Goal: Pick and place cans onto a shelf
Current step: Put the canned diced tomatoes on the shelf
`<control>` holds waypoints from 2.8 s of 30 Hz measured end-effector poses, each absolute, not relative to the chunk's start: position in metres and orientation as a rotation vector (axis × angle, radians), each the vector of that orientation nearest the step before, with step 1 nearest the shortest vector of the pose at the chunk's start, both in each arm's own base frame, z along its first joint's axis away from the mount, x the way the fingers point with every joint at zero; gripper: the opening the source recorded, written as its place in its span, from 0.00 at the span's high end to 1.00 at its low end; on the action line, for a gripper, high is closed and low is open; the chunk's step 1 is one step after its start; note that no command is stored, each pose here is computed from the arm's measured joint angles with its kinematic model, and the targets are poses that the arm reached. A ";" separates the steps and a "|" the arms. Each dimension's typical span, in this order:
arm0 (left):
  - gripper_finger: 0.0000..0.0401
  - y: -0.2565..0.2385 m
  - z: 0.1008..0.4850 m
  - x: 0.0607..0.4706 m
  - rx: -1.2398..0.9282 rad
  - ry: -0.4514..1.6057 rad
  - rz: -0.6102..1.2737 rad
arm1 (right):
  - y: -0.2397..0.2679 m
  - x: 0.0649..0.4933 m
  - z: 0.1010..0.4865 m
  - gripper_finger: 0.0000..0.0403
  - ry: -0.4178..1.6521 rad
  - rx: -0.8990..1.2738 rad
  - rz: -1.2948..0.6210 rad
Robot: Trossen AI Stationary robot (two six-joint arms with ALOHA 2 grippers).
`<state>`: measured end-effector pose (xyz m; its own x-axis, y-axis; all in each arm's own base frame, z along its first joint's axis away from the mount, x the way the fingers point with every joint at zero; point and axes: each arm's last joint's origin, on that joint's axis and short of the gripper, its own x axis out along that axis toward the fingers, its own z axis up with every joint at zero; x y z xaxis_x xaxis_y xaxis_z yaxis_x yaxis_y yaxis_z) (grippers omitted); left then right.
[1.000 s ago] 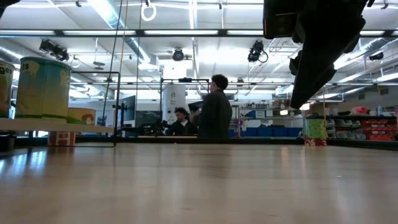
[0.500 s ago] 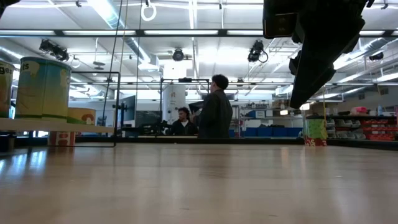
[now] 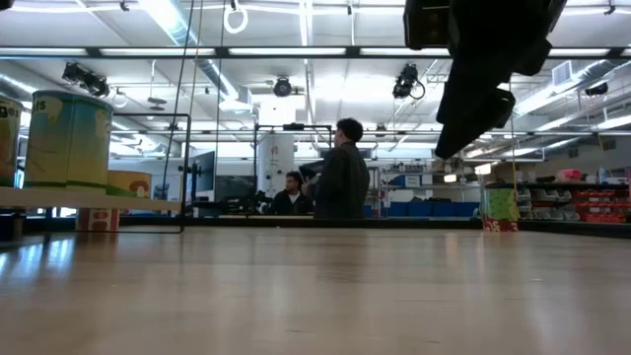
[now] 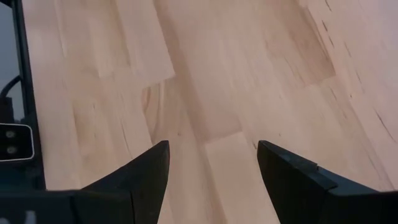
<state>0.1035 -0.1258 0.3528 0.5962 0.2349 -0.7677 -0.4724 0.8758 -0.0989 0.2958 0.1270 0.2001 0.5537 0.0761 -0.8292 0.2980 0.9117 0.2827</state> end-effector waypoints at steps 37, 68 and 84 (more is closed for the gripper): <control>0.13 0.207 0.258 0.165 -1.069 1.318 1.272 | 0.094 0.208 0.327 0.38 0.657 0.447 0.124; 0.88 0.189 0.168 0.146 -0.924 1.374 1.387 | 0.086 0.216 0.322 0.38 0.635 0.425 0.009; 0.98 0.189 0.224 0.200 -0.667 1.322 1.098 | 0.077 0.220 0.322 0.38 0.626 0.403 -0.020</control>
<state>0.1998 0.1886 0.2238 -0.1032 0.2443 -0.9642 -0.9027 0.3840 0.1939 0.2198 0.0767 0.3224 0.8127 0.1024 -0.5735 0.1382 0.9225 0.3605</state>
